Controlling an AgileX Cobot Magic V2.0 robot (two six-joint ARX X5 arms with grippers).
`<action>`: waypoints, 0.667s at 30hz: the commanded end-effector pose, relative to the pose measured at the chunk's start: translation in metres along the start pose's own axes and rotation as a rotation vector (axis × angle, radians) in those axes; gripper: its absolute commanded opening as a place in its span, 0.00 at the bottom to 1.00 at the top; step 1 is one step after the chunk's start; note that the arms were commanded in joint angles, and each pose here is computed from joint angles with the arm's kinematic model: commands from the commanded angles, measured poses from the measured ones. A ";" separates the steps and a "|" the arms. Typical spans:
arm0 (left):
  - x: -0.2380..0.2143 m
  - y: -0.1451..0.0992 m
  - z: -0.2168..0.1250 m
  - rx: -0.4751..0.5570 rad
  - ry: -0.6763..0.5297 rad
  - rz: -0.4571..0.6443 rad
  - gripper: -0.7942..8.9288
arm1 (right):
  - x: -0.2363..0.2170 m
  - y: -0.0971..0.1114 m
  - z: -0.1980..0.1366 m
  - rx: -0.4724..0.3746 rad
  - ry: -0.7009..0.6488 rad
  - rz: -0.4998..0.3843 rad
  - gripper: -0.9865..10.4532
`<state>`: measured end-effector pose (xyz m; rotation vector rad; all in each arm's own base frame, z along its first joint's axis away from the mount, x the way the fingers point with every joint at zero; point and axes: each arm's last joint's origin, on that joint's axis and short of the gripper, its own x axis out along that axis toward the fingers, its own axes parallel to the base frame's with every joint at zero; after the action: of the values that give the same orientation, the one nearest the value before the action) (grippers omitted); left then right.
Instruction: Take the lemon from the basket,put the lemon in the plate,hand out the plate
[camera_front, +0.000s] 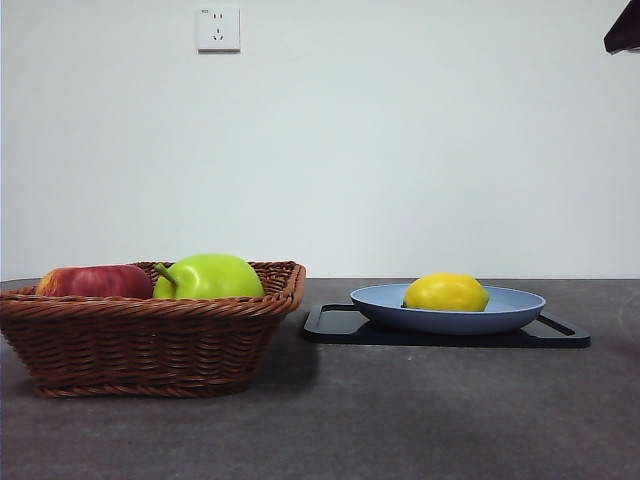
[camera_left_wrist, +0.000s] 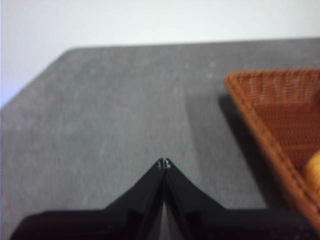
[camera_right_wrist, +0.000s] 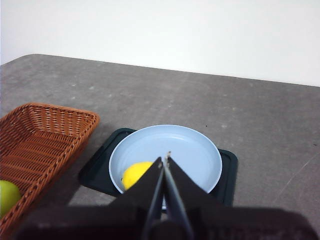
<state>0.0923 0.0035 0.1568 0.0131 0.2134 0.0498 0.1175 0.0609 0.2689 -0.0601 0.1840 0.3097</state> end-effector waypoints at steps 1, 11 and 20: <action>0.002 0.000 -0.003 -0.029 -0.007 0.009 0.09 | -0.001 0.001 0.003 0.009 -0.016 0.004 0.09; 0.003 0.000 -0.006 -0.045 -0.005 0.004 0.09 | -0.001 0.001 0.003 0.009 -0.016 0.004 0.09; 0.003 0.000 -0.006 -0.045 -0.005 0.004 0.09 | -0.001 0.001 0.003 0.009 -0.016 0.004 0.09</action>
<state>0.0934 0.0036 0.1528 -0.0213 0.2102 0.0561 0.1175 0.0609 0.2688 -0.0602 0.1844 0.3101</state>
